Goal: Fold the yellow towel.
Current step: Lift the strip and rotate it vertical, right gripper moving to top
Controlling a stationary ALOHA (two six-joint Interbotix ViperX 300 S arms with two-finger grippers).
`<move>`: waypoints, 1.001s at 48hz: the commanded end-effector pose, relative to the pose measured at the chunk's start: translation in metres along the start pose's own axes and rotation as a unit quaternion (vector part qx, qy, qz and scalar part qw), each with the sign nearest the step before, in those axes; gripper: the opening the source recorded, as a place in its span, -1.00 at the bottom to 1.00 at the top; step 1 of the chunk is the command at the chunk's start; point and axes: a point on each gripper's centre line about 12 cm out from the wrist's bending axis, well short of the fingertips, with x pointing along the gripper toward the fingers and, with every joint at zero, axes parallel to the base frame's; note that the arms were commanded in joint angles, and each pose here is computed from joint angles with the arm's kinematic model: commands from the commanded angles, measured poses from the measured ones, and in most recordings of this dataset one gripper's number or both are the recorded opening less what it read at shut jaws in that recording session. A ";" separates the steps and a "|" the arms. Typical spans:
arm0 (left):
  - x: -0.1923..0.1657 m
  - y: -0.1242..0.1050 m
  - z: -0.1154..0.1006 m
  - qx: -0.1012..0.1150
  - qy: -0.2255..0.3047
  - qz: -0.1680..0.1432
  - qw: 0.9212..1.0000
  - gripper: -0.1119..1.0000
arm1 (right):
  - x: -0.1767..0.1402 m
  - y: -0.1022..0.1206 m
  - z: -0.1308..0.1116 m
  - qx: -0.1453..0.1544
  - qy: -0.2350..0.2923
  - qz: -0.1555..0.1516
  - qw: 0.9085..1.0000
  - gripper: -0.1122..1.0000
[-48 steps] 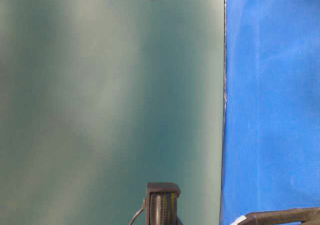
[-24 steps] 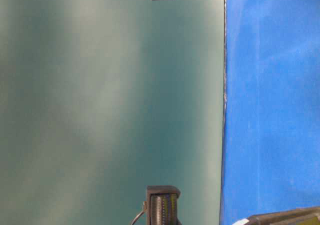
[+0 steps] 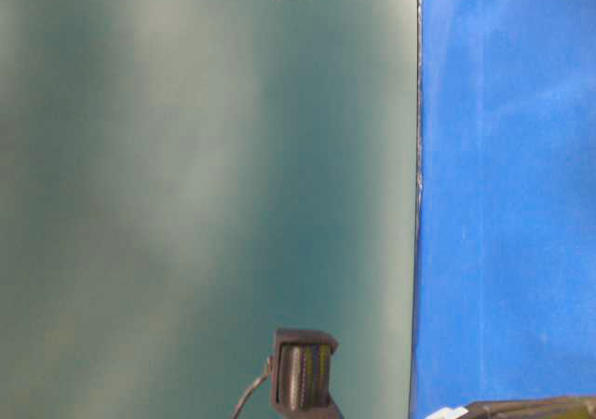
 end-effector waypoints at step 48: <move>-0.098 -0.063 0.107 0.052 -0.164 -0.070 0.983 -0.76 | -0.115 -0.063 0.077 0.014 -0.147 -0.110 0.983 -0.77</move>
